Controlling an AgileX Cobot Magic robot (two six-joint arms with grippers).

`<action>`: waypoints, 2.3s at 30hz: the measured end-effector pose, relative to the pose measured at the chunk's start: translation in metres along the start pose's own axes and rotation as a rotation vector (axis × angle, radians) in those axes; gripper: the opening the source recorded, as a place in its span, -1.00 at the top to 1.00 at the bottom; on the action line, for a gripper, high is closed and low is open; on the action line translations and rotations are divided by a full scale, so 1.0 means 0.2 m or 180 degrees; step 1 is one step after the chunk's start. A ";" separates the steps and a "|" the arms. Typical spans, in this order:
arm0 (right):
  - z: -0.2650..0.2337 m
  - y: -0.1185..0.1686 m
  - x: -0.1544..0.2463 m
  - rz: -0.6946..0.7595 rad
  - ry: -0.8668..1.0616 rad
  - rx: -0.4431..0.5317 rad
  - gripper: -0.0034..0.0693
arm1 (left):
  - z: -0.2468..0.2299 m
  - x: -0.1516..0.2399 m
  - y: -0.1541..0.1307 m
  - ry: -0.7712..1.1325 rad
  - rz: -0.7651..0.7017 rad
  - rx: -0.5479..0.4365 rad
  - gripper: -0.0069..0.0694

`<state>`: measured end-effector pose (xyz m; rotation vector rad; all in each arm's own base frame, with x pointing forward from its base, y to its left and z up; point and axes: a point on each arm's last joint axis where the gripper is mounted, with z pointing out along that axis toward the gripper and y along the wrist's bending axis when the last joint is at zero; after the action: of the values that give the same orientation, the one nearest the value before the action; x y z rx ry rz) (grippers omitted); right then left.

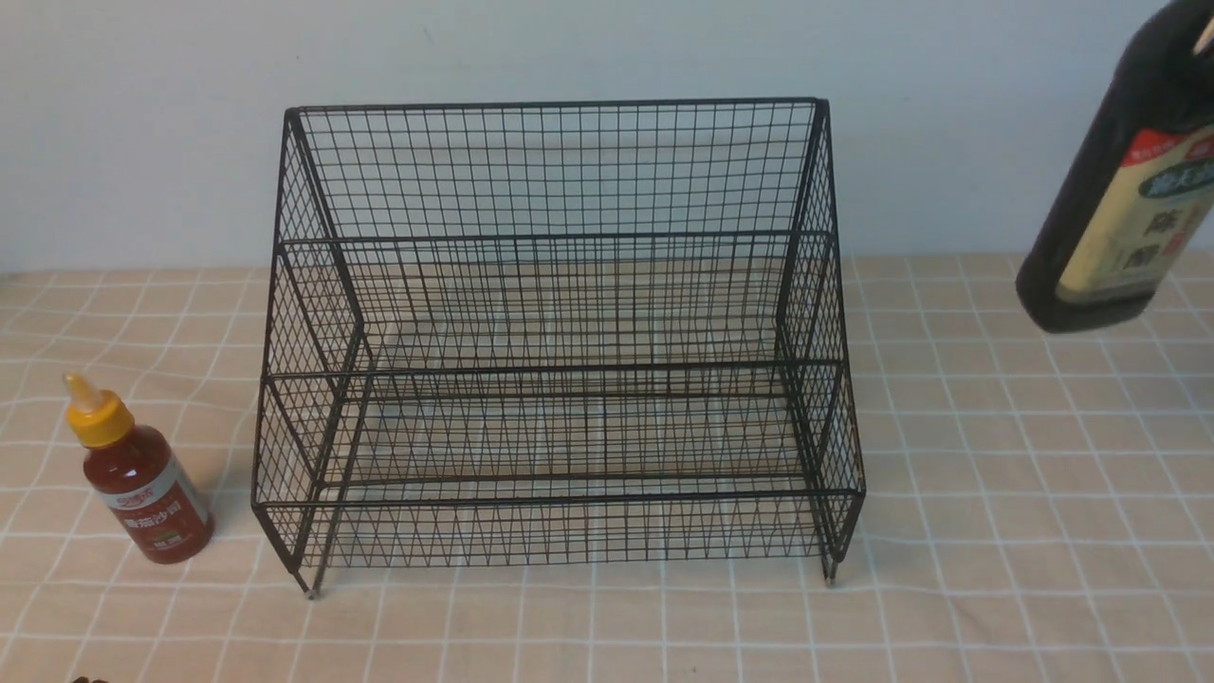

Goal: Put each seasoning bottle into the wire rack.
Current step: Use the right arm to put the condiment bottle back on the shelf

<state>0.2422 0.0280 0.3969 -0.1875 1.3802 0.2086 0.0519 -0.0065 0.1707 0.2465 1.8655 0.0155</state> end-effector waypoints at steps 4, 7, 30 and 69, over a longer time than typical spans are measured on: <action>0.03 0.10 -0.07 0.0201 0.0212 -0.0065 0.00 | 0.00 0.00 0.00 0.0000 0.0000 0.0000 0.84; 0.05 0.18 -0.10 0.0277 0.0355 -0.0128 0.00 | 0.00 0.00 0.00 0.0000 0.0000 0.0000 0.84; 0.45 0.55 0.11 0.0746 0.0734 -0.0830 0.00 | 0.00 0.00 0.00 0.0000 0.0000 0.0000 0.84; 0.53 0.52 0.42 0.0498 0.1675 -0.0321 0.00 | 0.00 0.00 0.00 0.0000 0.0000 0.0000 0.84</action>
<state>0.3321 0.1577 0.3330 -0.2283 1.9115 0.3784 0.0519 -0.0065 0.1707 0.2465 1.8655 0.0155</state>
